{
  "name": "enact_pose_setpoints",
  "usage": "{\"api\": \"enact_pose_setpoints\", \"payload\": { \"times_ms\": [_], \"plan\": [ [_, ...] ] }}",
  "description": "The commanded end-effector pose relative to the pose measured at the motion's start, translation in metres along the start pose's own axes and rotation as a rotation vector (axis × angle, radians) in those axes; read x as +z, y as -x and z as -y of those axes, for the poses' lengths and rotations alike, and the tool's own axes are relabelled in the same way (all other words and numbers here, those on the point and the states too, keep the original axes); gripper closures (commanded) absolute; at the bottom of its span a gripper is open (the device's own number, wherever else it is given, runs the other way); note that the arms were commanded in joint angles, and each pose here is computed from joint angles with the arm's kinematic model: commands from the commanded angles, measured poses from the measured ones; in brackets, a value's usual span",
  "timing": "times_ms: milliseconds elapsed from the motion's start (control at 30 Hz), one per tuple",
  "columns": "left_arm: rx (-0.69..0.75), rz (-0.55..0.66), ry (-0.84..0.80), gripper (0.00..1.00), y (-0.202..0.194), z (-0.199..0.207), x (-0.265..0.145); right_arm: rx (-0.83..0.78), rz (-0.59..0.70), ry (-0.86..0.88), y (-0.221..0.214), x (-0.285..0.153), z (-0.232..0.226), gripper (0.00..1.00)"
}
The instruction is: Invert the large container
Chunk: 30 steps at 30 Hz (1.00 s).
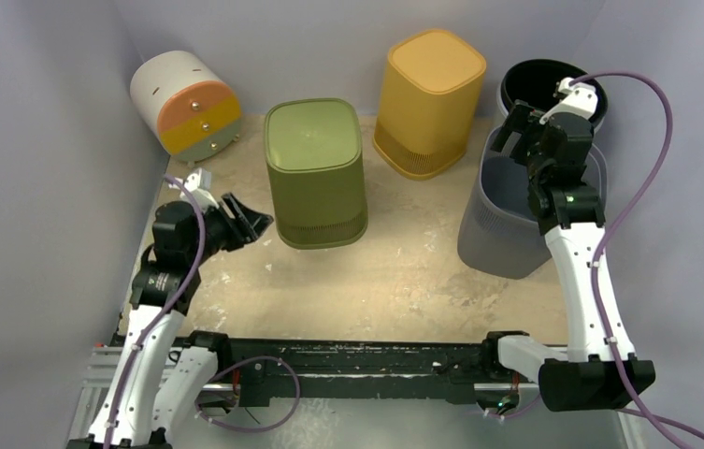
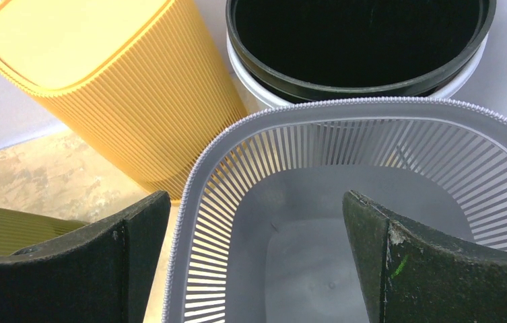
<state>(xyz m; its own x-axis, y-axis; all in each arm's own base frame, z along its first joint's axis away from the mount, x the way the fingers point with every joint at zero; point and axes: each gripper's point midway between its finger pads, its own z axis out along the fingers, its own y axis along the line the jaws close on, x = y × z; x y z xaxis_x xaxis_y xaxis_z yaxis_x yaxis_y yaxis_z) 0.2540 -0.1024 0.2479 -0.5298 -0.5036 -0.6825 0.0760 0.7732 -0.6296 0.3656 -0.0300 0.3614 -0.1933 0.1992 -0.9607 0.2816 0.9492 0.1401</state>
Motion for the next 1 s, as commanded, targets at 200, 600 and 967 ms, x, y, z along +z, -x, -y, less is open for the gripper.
{"api": "enact_pose_setpoints", "payload": {
  "times_ms": [200,600,967],
  "plan": [
    [-0.126,-0.061,-0.139,0.49,-0.040,0.002,0.027,0.008,0.050,-0.025,0.011,-0.003,0.005,0.00],
    [-0.139,0.058,-0.077,0.51,-0.063,0.038,0.120,0.012,0.023,-0.018,0.000,-0.001,0.004,0.00],
    [-0.185,0.436,0.084,0.50,0.002,0.016,0.178,0.018,0.006,-0.013,-0.011,0.004,0.003,0.00]
  ]
}}
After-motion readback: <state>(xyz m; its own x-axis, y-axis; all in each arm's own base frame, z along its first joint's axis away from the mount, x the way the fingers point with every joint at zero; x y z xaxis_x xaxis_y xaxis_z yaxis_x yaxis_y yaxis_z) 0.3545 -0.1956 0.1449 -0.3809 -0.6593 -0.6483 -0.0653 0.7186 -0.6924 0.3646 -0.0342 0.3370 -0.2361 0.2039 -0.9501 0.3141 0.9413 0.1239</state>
